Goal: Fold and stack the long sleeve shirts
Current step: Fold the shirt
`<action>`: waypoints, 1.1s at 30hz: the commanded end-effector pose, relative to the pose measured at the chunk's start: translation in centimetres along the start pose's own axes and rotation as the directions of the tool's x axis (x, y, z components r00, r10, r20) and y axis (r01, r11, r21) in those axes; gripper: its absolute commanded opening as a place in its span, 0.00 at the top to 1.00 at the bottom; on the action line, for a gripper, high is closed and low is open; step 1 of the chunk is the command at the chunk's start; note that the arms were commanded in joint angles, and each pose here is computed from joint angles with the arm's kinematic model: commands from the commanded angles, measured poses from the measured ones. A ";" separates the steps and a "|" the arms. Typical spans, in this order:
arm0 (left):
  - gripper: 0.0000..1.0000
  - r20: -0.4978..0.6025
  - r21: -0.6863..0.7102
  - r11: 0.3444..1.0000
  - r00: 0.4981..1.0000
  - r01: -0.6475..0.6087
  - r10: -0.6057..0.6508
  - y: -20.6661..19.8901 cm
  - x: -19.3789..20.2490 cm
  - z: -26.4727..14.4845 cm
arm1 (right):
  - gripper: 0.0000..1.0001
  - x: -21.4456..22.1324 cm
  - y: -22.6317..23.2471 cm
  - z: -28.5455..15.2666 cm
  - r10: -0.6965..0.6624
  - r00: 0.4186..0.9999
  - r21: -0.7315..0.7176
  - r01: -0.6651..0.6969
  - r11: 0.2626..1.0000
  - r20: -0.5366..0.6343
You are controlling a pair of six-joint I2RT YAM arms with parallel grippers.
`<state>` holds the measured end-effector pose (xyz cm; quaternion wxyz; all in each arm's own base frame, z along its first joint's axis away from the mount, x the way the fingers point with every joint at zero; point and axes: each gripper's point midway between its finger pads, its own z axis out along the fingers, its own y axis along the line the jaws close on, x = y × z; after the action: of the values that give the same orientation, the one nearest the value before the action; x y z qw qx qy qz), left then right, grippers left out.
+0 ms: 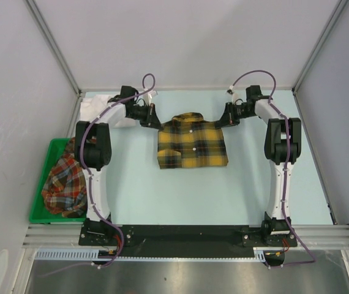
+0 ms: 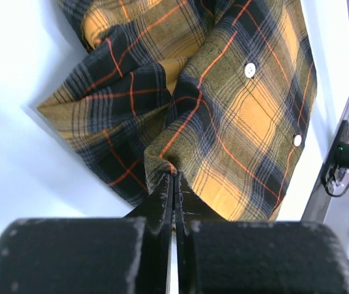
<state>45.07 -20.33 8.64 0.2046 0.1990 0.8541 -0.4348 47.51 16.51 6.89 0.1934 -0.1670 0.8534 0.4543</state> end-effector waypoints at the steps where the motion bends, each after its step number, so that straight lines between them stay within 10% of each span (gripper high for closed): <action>1: 1.00 0.097 -0.002 0.998 0.993 -0.069 0.069 0.2 -4.0 -0.9 | 1.00 -4.6 0.8 -0.9 -0.059 0.989 0.001 0.059 0.998 0.133; 19: 0.94 0.146 -0.322 0.947 0.988 -0.009 0.059 9.1 -8.0 0.7 | 0.98 -7.2 -6.8 3.6 0.126 0.959 0.062 -0.146 0.987 0.252; 24: 0.51 0.178 -0.189 0.981 0.982 -0.033 0.067 5.4 -8.0 -1.8 | 0.44 -7.7 -5.4 0.8 0.144 0.957 0.037 -0.158 0.987 0.252; 33: 0.18 0.195 0.070 0.997 0.981 -0.017 0.003 -4.1 2.9 -6.1 | 0.09 0.3 3.0 -6.2 0.176 0.969 -0.050 -0.170 0.984 0.176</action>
<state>44.02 -15.08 8.57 0.2425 0.1218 0.8681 -0.4156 50.21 12.03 7.59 0.2205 -0.0051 0.8494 0.4795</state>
